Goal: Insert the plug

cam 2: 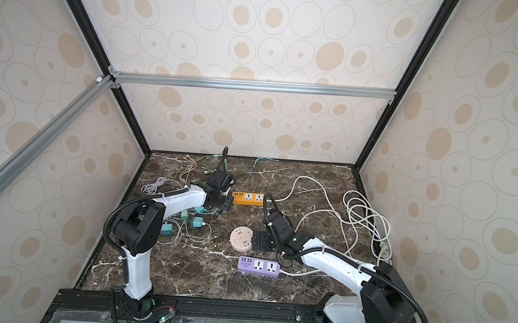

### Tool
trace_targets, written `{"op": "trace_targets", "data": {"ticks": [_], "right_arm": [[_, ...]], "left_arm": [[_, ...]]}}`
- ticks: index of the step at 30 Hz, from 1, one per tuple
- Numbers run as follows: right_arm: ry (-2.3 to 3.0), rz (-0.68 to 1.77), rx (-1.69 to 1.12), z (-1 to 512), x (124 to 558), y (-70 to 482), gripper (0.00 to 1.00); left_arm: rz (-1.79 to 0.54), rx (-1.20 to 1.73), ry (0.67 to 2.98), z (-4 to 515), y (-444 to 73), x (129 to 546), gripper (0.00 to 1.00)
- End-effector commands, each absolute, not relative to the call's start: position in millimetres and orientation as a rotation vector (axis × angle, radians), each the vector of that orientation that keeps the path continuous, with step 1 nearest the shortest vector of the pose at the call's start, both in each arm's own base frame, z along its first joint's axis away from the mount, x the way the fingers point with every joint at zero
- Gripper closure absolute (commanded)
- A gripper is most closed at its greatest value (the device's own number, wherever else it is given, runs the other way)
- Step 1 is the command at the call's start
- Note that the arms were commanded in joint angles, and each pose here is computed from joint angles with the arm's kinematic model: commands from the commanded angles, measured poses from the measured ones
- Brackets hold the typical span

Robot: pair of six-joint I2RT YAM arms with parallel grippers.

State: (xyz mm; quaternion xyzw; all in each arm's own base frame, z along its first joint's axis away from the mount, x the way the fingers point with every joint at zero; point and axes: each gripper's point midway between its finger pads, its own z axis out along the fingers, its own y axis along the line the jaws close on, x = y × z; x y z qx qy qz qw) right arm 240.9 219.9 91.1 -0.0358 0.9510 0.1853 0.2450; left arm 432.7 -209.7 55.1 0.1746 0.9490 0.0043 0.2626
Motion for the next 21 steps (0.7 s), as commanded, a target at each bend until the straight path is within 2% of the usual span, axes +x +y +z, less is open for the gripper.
{"op": "trace_targets", "data": {"ticks": [1, 12, 19, 21], "right_arm": [[2.554, 0.480, -0.032, 95, 244, 211, 0.00], [2.483, 0.456, -0.017, 107, 248, 202, 0.00], [2.472, 0.454, -0.007, 106, 246, 197, 0.00], [2.466, 0.456, -0.004, 106, 246, 197, 0.00]], "left_arm": [[0.038, 0.590, 2.611, 53, -217, 431, 0.40], [0.115, 0.666, 2.735, 29, -221, 441, 0.37], [0.098, 0.701, 2.801, 20, -225, 437, 0.45], [0.108, 0.707, 2.809, 22, -223, 433, 0.44]]}}
